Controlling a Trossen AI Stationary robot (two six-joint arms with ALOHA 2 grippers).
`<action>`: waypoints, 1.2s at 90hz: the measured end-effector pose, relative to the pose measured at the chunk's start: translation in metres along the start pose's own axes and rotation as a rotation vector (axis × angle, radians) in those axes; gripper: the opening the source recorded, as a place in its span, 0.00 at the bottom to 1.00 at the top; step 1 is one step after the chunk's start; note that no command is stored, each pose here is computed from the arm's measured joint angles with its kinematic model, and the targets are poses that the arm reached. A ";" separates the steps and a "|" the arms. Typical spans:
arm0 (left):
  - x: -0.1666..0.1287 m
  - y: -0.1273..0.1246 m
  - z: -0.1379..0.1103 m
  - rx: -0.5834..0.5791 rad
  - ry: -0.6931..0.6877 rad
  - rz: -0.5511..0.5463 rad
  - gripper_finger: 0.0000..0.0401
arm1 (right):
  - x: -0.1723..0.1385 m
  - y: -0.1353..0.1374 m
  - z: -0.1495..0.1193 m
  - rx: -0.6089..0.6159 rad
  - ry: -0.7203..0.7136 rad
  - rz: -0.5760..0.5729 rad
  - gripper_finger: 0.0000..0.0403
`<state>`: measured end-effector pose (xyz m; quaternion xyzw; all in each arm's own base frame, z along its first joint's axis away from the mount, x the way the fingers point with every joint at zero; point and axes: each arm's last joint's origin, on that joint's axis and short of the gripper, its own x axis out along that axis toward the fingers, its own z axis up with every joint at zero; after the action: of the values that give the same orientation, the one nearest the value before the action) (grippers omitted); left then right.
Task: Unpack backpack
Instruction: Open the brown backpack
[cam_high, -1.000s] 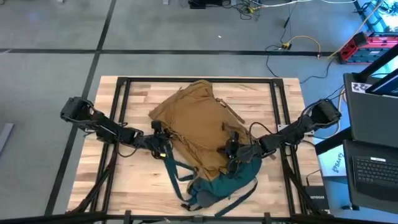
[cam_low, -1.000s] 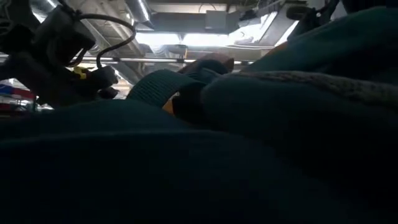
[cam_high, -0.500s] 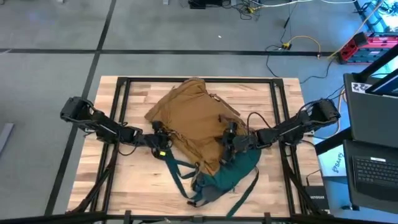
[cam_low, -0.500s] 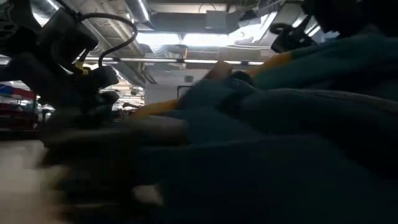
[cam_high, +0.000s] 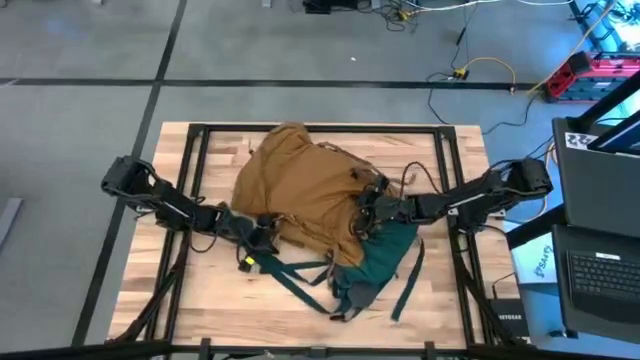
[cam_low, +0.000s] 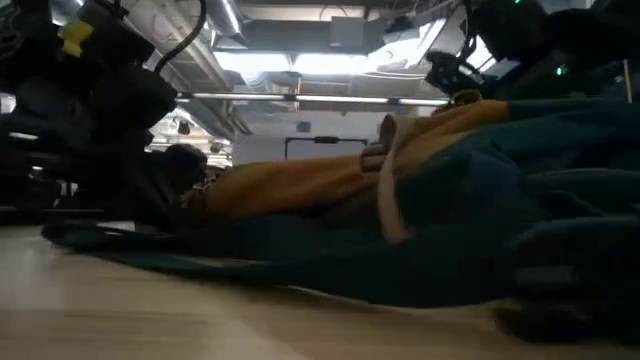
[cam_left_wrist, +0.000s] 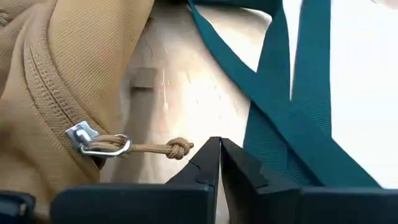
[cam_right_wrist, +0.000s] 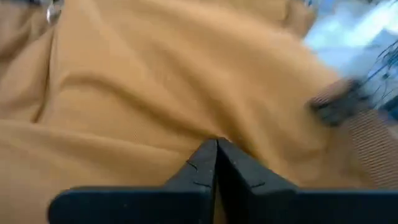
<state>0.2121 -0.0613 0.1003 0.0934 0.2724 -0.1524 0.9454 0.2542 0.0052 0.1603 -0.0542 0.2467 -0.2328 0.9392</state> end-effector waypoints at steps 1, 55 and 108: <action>0.000 0.000 0.001 0.008 -0.007 0.002 0.00 | -0.001 0.000 0.002 0.001 -0.008 0.004 0.00; -0.049 0.016 0.050 0.336 -0.193 0.473 0.00 | -0.050 0.039 0.025 0.027 -0.141 0.555 0.00; -0.031 0.039 0.013 0.062 0.023 0.284 0.00 | -0.032 0.051 -0.020 0.039 0.132 0.195 0.00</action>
<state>0.2067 -0.0210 0.1320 0.1617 0.2623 -0.0245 0.9510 0.2405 0.0656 0.1459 0.0035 0.3073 -0.1482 0.9400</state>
